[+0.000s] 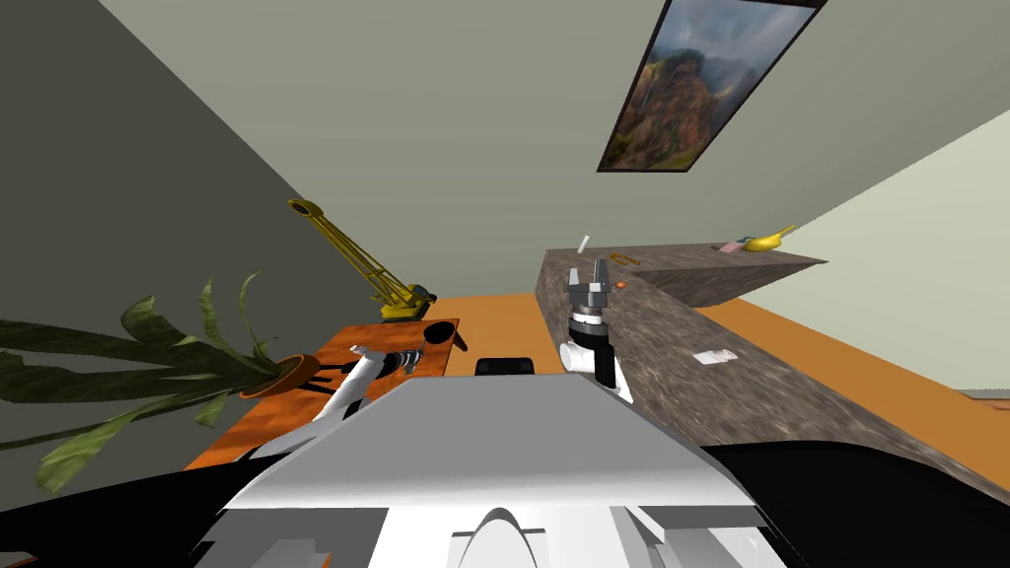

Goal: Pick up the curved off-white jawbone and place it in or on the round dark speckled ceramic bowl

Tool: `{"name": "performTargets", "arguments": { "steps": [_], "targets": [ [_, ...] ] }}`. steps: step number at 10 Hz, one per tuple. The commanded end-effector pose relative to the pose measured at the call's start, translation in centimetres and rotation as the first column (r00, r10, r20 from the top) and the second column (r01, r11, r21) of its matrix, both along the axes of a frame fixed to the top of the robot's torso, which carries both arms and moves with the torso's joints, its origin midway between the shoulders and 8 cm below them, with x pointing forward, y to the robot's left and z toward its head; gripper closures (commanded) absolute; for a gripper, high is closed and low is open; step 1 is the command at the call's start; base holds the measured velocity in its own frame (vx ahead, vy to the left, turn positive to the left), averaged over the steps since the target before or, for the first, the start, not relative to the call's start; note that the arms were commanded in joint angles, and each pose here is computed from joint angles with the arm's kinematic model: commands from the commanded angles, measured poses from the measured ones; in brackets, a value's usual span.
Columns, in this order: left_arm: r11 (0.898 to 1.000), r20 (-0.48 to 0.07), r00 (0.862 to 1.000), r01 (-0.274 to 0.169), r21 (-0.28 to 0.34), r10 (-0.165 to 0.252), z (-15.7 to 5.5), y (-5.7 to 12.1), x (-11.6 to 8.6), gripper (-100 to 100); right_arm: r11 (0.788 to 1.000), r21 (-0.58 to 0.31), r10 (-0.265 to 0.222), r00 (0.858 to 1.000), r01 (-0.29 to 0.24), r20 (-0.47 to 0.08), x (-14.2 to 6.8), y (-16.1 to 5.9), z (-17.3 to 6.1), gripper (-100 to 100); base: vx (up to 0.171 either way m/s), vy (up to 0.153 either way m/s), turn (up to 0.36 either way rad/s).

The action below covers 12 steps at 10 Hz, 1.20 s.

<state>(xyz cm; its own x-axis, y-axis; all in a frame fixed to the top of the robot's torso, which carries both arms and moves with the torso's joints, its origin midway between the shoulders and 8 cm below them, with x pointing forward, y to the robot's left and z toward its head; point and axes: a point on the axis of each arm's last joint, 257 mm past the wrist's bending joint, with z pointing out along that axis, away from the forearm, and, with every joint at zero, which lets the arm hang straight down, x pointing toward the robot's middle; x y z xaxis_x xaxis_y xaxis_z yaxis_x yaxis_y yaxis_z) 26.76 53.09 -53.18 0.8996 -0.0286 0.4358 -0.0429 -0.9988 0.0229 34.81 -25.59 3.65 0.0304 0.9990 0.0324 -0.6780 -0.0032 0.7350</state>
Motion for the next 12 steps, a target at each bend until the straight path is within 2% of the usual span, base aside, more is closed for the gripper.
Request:
{"name": "performTargets", "arguments": {
  "steps": [1, 10, 11, 12],
  "targets": [
    [1.000, -0.002, 1.000, 0.003, -0.011, -0.003, 1.0, 0.6, 0.2, 100, 1.000, 0.000, 0.000, 1.000, 0.000, 0.000, 0.0, 0.0, 0.0, 0, 0.065, -0.032, -0.066],
    [0.999, -0.042, 0.999, 0.012, -0.050, -0.014, 6.3, 4.2, 0.5, 100, 1.000, 0.000, 0.000, 1.000, 0.000, 0.000, 0.0, 0.0, 0.0, 0, 0.071, -0.040, -0.055],
    [0.999, -0.035, 0.999, 0.011, -0.046, -0.012, 6.1, 4.0, 0.6, 100, 1.000, 0.000, 0.000, 1.000, 0.000, 0.000, 0.0, 0.0, 0.0, 0, 0.029, -0.016, -0.014],
    [0.999, -0.035, 0.999, 0.010, -0.049, -0.012, 6.2, 4.0, 0.7, -100, 1.000, 0.000, 0.000, 1.000, 0.000, 0.000, 0.0, 0.0, 0.0, 0, 0.006, -0.003, 0.000]
  ]
}}
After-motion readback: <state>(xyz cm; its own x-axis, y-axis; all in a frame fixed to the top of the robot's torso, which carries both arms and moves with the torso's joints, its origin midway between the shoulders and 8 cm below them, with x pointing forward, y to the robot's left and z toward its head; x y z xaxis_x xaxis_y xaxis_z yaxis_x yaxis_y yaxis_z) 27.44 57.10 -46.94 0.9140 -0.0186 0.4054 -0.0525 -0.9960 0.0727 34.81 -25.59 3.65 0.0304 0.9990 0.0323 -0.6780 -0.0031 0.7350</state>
